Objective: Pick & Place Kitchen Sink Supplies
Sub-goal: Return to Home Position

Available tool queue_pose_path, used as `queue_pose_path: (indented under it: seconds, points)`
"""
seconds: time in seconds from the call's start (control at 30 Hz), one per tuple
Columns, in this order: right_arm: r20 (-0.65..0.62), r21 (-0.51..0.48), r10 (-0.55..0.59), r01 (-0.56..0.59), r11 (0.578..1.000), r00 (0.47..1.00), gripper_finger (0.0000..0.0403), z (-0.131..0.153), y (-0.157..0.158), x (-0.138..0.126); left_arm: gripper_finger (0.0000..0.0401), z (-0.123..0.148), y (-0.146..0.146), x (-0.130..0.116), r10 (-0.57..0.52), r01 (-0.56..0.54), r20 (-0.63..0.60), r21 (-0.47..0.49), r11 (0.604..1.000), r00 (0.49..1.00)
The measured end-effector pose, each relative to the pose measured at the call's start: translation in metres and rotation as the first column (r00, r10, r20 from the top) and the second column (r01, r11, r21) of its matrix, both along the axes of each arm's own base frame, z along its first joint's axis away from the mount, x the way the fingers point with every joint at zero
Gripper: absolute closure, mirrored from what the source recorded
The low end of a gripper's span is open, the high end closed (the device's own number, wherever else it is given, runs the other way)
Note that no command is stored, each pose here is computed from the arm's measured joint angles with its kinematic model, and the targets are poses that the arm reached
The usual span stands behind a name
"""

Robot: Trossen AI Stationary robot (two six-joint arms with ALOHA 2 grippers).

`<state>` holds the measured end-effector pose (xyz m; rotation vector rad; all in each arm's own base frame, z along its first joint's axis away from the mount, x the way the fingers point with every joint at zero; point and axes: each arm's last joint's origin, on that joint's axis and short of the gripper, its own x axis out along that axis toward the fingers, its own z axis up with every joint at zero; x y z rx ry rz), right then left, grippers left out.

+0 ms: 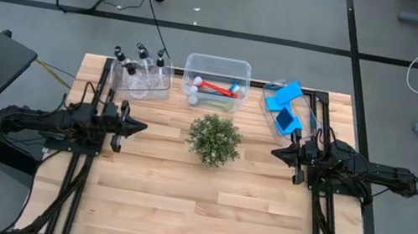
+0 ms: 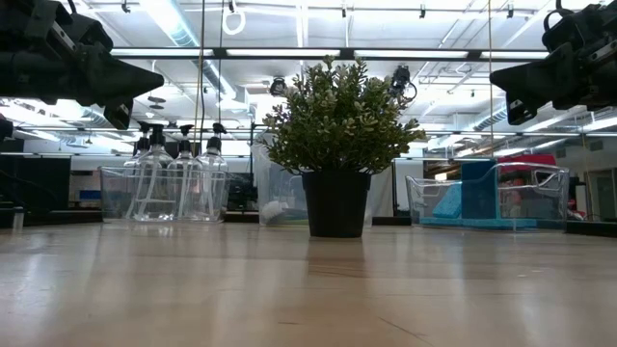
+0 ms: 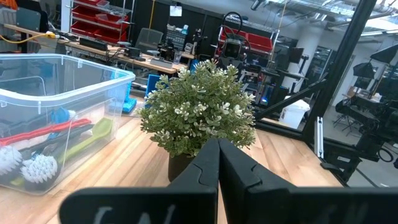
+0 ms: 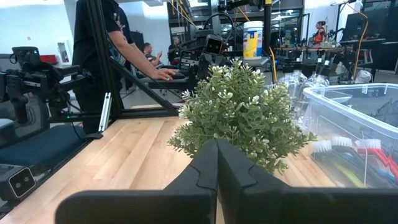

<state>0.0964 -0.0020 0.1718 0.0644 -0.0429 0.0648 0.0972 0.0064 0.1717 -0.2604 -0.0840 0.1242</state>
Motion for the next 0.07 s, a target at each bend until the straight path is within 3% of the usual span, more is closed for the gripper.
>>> queue_pose_path:
  seconds: [0.07]
  points:
    - [0.0,0.0,0.0,0.0,1.0,1.0,0.0399,0.0,0.0,0.0,0.0398,0.0001,0.0,0.0,0.0,0.0,0.001,0.0,1.0,1.0]
